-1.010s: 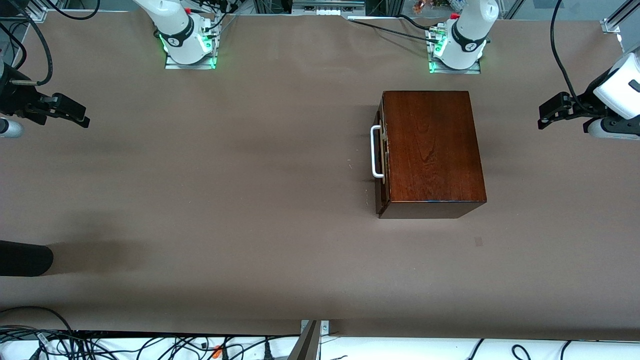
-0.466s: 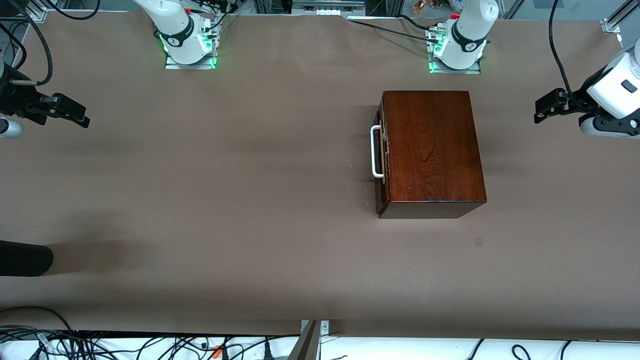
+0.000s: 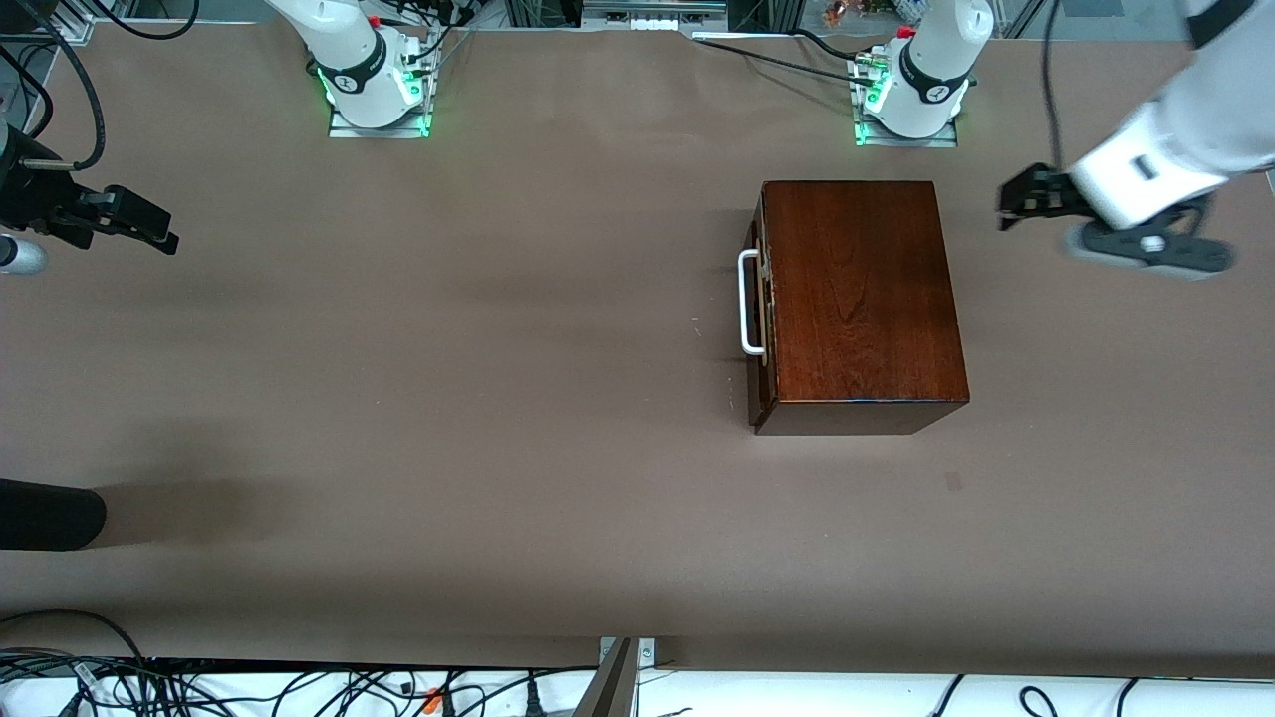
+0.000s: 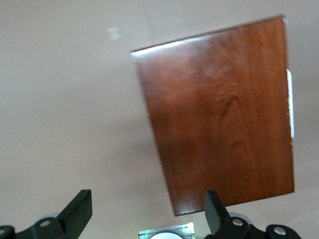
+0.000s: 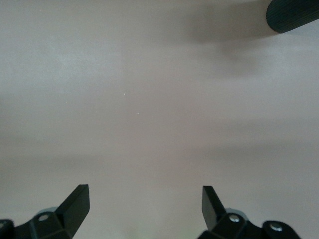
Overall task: Open drawer, take yellow block, close drawer
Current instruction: 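Reach the left gripper to the white drawer handle of the wooden box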
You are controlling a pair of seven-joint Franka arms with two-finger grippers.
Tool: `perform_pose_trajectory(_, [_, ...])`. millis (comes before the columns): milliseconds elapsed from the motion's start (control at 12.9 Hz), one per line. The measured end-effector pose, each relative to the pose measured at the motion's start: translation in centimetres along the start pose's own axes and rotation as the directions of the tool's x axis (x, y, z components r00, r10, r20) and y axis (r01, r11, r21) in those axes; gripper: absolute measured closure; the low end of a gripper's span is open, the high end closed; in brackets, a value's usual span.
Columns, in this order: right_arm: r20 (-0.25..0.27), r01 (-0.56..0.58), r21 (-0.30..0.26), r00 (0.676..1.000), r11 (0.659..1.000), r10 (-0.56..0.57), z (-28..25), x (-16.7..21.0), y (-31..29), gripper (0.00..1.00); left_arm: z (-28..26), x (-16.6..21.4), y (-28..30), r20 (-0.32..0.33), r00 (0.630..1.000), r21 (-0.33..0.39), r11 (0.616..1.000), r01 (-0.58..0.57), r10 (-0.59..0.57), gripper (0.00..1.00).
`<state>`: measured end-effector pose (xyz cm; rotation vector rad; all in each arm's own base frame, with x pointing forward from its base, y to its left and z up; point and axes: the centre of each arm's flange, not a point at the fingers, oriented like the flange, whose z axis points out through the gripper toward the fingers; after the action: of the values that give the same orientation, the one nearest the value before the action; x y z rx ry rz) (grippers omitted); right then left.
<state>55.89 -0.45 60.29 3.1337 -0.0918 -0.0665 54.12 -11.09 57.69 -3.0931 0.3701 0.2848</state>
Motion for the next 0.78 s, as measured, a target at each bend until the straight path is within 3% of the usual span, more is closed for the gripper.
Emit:
perform_pose_trajectory(311, [0.0, 0.0, 0.0, 1.0, 1.0, 0.0, 0.0, 0.0, 0.0, 0.0, 4.7, 3.6, 8.0, 0.065, 0.994, -0.011, 0.996, -0.087, 0.088, 0.0])
perform_pose_trajectory(777, [0.0, 0.0, 0.0, 1.0, 1.0, 0.0, 0.0, 0.0, 0.0, 0.0, 8.7, 5.9, 22.0, -0.002, 0.998, -0.033, 0.998, 0.057, -0.057, 0.0])
